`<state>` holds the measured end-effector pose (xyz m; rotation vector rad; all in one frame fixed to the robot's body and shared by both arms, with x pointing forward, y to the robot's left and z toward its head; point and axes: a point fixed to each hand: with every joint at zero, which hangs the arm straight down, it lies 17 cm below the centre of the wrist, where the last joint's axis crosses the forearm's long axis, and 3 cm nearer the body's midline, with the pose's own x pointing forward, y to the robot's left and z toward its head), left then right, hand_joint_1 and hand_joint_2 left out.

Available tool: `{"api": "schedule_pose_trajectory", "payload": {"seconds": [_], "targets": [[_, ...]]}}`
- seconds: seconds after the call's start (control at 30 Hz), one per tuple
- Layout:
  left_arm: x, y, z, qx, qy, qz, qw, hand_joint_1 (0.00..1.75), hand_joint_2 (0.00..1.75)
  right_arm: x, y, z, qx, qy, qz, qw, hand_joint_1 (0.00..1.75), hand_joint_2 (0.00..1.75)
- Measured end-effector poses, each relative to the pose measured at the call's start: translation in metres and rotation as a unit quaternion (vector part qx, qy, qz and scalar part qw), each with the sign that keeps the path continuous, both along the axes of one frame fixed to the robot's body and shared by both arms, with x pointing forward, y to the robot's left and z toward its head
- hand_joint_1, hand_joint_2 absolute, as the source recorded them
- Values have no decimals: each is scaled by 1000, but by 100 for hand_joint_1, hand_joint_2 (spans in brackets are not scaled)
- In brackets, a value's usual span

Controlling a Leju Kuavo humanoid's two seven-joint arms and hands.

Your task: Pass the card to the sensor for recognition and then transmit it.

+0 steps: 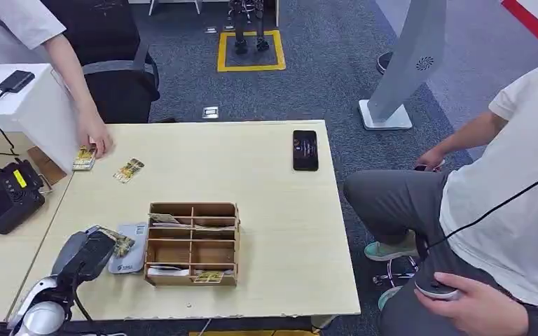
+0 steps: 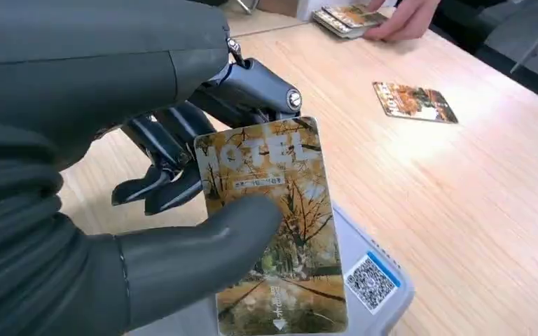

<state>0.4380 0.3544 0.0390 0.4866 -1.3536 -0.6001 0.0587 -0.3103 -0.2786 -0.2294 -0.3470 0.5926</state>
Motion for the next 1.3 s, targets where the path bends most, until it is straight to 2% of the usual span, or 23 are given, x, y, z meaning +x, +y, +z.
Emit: {"api": "schedule_pose_trajectory", "payload": {"seconds": [0.4, 1.13, 1.2, 1.3], "targets": [[-2, -18, -20, 19, 22, -5, 1000, 175, 175, 0, 0, 0, 0, 1, 2, 1000, 0, 175], [12, -21, -31, 37, 18, 29, 999, 175, 175, 3, 2, 0, -2, 0, 16, 1000, 0, 175], [13, -24, -28, 15, 11, 26, 999, 175, 175, 3, 3, 0, -1, -1, 17, 1000, 0, 175], [16, -36, -14, -116, -2, 19, 993, 175, 175, 3, 3, 0, -2, -2, 18, 1000, 0, 175]]}}
